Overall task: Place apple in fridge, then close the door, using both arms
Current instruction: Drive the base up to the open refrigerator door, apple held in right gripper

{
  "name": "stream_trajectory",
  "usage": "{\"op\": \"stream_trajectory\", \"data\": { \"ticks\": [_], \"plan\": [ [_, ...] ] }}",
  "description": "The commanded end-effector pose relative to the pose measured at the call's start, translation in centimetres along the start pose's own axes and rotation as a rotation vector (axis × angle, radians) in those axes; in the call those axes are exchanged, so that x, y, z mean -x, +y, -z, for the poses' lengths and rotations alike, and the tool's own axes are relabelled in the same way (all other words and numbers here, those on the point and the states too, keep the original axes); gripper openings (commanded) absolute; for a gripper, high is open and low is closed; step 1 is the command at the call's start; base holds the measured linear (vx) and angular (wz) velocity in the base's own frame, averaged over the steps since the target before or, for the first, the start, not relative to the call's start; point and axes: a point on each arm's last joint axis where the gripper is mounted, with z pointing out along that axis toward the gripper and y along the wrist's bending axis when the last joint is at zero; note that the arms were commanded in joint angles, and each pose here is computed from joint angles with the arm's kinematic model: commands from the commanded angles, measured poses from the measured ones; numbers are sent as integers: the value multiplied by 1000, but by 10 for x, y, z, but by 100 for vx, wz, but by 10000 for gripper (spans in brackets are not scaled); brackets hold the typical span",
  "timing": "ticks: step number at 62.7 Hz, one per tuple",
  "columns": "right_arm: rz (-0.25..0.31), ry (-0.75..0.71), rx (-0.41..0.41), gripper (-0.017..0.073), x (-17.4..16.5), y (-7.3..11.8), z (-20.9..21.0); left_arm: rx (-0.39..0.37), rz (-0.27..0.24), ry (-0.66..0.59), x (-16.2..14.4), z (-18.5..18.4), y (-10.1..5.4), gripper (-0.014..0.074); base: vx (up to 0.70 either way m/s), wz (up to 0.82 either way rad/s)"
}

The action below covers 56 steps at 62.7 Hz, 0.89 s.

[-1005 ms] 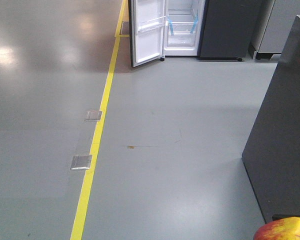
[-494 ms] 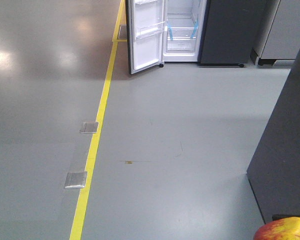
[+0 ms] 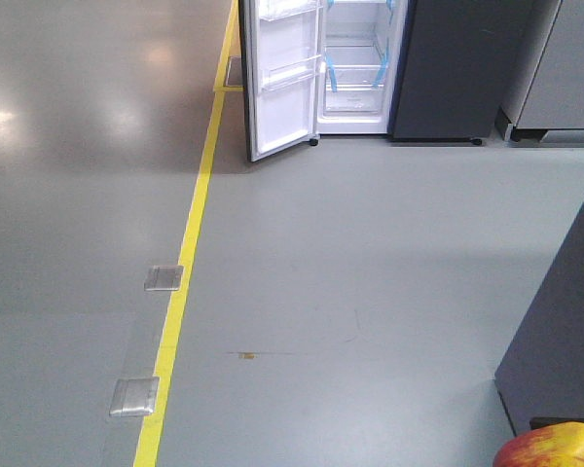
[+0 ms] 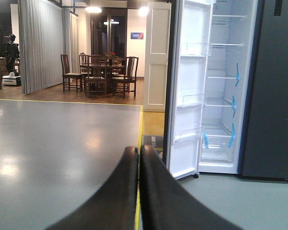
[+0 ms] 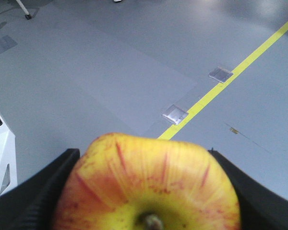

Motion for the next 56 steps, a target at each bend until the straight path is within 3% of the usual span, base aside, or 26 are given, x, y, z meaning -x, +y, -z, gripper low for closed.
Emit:
{"op": "stream_trajectory", "data": {
  "ticks": [1, 56],
  "plan": [
    [-17, -83, -1, 411, 13, 1, 4, -2, 14, -70, 1, 1, 0, -6, 30, 0],
    [-17, -84, -2, 411, 13, 1, 4, -2, 14, -70, 1, 1, 0, -6, 31, 3]
  ]
}}
